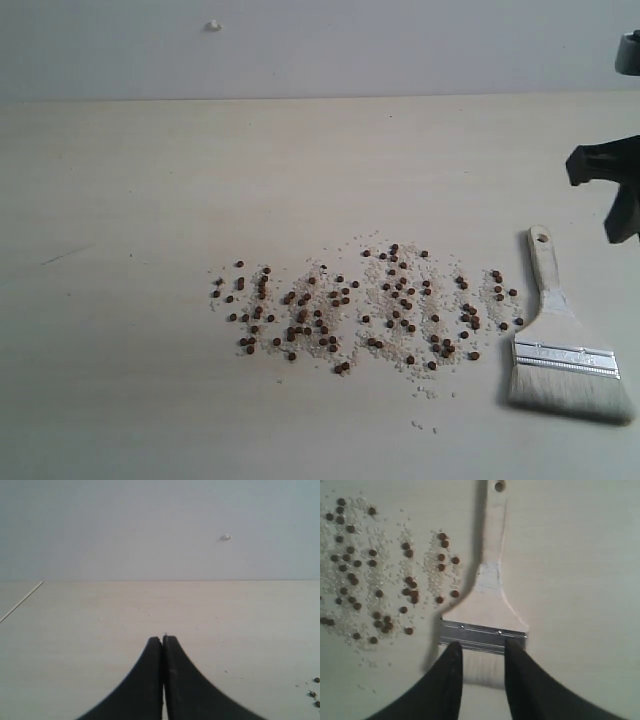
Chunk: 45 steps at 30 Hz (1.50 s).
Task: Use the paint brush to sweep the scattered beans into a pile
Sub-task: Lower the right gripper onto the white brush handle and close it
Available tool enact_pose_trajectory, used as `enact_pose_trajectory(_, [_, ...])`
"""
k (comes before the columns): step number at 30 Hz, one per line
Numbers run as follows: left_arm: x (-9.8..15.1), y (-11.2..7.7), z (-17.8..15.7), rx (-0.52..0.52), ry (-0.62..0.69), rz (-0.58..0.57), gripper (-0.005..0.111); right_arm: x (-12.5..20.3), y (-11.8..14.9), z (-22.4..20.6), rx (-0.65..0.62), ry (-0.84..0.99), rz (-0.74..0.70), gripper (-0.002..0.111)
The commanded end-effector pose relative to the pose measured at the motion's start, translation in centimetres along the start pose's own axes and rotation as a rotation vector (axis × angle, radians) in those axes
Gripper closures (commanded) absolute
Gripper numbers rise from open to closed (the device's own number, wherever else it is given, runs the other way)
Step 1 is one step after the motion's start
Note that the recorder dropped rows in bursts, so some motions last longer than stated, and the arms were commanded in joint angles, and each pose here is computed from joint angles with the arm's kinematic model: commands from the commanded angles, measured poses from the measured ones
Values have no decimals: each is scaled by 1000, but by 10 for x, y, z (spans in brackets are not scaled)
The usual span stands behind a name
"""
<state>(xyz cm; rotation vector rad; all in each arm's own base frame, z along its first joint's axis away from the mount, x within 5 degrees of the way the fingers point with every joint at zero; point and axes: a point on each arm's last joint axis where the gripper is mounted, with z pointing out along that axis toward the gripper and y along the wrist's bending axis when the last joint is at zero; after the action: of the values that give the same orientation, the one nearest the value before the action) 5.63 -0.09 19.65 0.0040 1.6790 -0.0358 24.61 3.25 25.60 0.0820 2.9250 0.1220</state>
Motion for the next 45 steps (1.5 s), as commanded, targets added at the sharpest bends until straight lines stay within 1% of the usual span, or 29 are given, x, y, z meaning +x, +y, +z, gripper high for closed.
enact_pose_trajectory(1, [1, 0, 0, -2, 0, -6, 107, -11, 4, 25, -29, -14, 35, 65])
enact_pose_trajectory(3, [1, 0, 0, -2, 0, -6, 107, -15, 3, 34, -31, -60, 48, 63])
enact_pose_trajectory(7, [1, 0, 0, -2, 0, -8, 107, -21, 3, 55, -35, -118, 58, 63])
enact_pose_trajectory(11, [1, 0, 0, -2, 0, -8, 107, -21, -1, 78, 7, -50, 28, 63])
enact_pose_trajectory(17, [1, 0, 0, -2, 0, -7, 107, -23, -6, 112, 58, 25, 56, 63])
enact_pose_trajectory(22, [1, 0, 0, -2, 0, -7, 107, -22, -11, 132, 107, 68, 59, 55])
enact_pose_trajectory(34, [1, 0, 0, -2, 0, -7, 107, -25, -10, 154, 93, 46, 88, 54])
enact_pose_trajectory(45, [1, 0, 0, -2, 0, -7, 107, -23, -11, 156, 98, 69, 93, 54])
